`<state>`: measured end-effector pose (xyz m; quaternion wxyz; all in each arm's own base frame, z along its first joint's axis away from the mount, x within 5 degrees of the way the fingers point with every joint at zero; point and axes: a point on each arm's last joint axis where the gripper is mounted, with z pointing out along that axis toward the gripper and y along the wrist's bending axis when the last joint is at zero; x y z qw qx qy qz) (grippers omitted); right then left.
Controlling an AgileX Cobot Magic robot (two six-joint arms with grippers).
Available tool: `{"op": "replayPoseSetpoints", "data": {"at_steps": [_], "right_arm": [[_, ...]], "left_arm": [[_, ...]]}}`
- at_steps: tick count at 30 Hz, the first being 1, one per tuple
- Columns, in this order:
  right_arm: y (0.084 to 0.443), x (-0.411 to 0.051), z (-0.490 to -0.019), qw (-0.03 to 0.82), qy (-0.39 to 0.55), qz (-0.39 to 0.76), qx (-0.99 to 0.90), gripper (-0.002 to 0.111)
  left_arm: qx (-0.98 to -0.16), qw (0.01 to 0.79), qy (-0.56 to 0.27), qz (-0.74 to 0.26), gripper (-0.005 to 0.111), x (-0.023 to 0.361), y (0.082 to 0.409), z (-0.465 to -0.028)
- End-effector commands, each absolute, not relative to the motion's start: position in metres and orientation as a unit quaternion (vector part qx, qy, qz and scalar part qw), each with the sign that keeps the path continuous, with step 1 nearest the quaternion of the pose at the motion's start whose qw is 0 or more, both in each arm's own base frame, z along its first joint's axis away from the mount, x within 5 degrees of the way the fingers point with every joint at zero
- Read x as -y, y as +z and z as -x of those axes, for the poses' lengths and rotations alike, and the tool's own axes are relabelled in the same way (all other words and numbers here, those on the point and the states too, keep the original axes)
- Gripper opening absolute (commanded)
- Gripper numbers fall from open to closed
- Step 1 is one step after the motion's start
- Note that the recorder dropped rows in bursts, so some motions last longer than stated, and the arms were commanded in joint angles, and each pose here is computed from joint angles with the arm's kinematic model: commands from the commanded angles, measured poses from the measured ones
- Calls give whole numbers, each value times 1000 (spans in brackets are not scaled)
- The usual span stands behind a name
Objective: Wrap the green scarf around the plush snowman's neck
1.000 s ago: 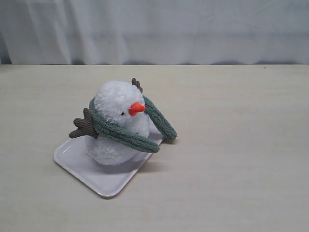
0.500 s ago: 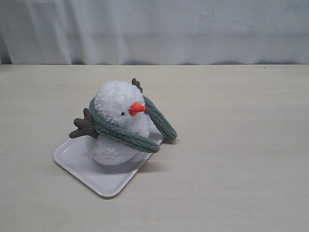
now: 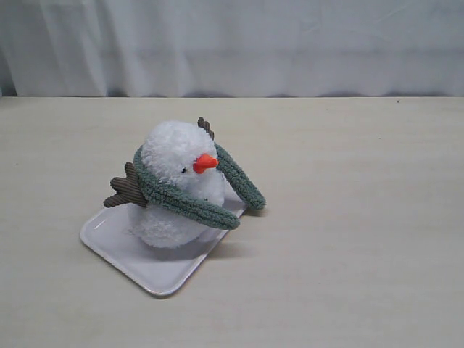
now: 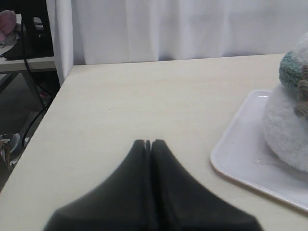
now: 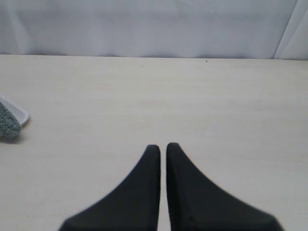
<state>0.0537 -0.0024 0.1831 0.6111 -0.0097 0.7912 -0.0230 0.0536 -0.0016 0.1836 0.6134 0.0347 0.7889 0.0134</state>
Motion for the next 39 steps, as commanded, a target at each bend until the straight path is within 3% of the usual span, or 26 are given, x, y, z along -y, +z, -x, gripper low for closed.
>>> {"op": "replayPoseSetpoints", "data": {"at_steps": [1, 39], "right_arm": [[182, 4, -53, 610, -32, 9, -791, 4], [181, 5, -53, 604, -45, 11, -796, 4]], "left_arm": [[-785, 619, 13, -35, 0, 2, 184, -54], [-785, 619, 12, -35, 0, 2, 184, -54]]}}
